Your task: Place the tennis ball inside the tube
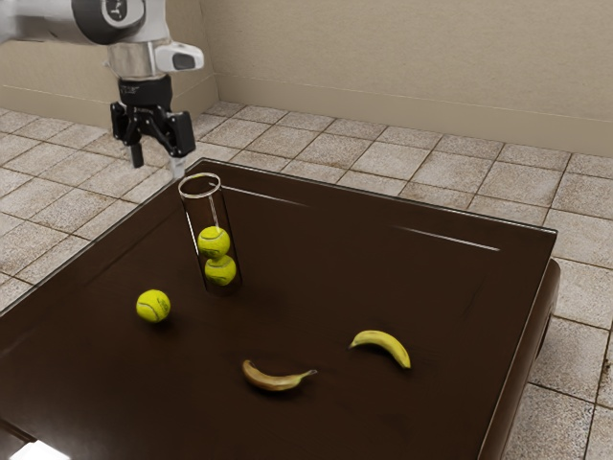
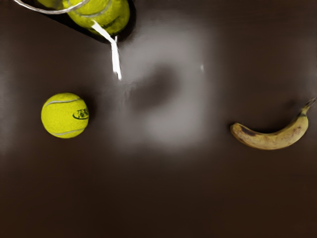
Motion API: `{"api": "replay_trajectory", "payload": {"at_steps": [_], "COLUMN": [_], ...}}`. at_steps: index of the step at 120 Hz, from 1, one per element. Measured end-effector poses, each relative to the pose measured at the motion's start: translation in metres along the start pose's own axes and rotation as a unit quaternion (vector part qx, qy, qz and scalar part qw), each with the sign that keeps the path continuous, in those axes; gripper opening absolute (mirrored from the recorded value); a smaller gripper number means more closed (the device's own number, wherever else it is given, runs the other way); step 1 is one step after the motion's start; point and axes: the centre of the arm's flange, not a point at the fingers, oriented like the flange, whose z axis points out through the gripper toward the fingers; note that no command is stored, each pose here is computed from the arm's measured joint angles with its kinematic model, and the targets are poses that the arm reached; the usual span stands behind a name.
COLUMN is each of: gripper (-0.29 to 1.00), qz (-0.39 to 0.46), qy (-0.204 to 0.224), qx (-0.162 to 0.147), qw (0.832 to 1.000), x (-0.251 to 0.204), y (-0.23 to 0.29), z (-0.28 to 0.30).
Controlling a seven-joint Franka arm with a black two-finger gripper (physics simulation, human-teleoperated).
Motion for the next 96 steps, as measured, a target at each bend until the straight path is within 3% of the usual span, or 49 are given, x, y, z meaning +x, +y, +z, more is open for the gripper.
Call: {"api": "replay_trajectory", "payload": {"at_steps": [14,28,59,96], "gripper": [0.69,0.69,0.68,0.68], "qz": [-0.005,0.008,0.004,0.035], "qy": [0.03,0.033,-0.019,0.079], "qx": [-0.004,-0.021,-0.063,-0.041], "qw": [1.0,0.999,0.998,0.995], "x": [0.0,-0.018,-0.068,-0.055], "y": [-0.006,0.0,-0.028,-0.063], "z": [-0.004,0.008,0.156,0.162]}}
